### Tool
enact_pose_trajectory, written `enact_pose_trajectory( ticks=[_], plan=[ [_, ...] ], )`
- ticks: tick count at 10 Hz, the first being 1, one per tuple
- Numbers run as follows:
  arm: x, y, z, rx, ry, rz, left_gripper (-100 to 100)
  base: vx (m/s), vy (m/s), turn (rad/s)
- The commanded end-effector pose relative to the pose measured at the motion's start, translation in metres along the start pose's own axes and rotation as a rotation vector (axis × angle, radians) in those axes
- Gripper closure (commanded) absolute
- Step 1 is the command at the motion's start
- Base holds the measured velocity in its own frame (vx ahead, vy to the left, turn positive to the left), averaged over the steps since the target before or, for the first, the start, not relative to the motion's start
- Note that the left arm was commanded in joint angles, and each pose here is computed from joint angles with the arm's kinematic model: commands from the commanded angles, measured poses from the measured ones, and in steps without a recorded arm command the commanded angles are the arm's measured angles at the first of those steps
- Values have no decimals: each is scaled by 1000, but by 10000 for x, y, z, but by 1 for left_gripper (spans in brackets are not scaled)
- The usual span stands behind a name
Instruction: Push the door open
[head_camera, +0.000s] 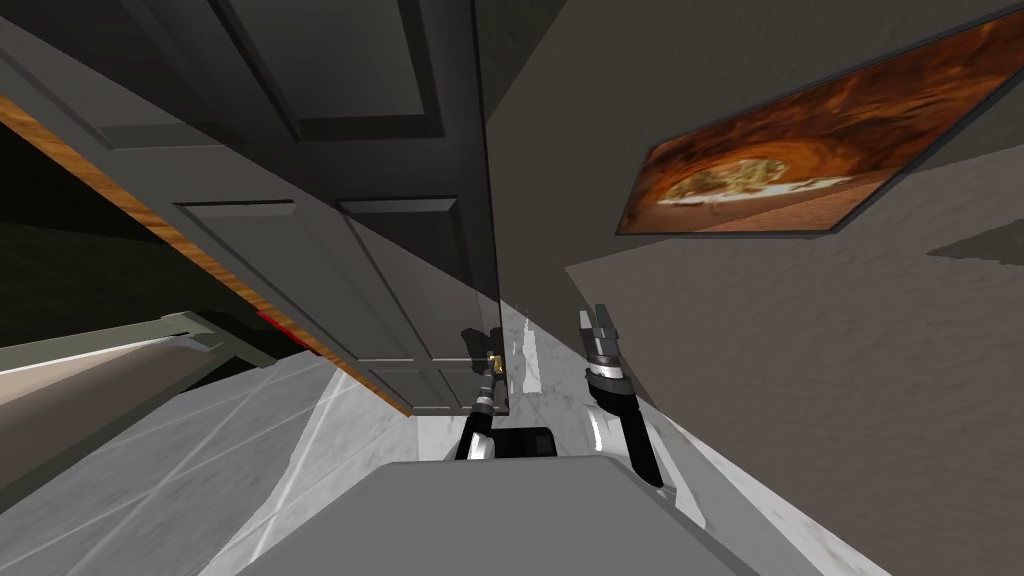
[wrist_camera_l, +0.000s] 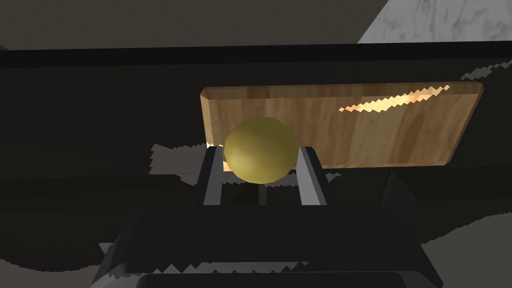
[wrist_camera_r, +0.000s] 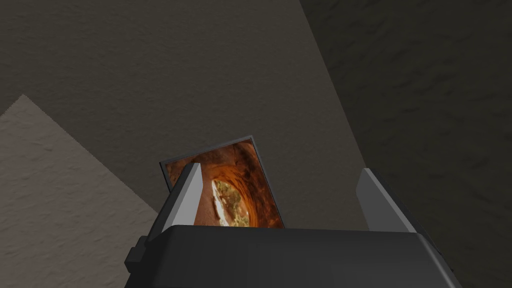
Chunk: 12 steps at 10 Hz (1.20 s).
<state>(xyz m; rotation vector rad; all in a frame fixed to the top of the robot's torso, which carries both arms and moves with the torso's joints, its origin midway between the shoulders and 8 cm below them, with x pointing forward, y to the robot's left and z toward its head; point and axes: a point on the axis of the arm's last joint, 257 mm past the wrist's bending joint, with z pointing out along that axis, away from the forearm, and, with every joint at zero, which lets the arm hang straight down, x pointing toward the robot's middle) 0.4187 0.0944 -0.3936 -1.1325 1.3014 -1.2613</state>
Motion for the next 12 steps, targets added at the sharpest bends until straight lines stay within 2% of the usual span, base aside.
enact_pose_trajectory(
  ticks=[1,3,4,7,12],
  plan=[
    [-8,5,-5,-1,-2,0,100,-13,2,1],
    [-8,5,-5,-1,-2,0,100,-3,0,1],
    [-179,42,-7,-7,-25,16,100,75,-69,36],
    [-419,52,8,-7,-71,26,100,166,-106,76],
    [-688,29,39,-4,-160,5,100,206,-105,88]
  ],
)
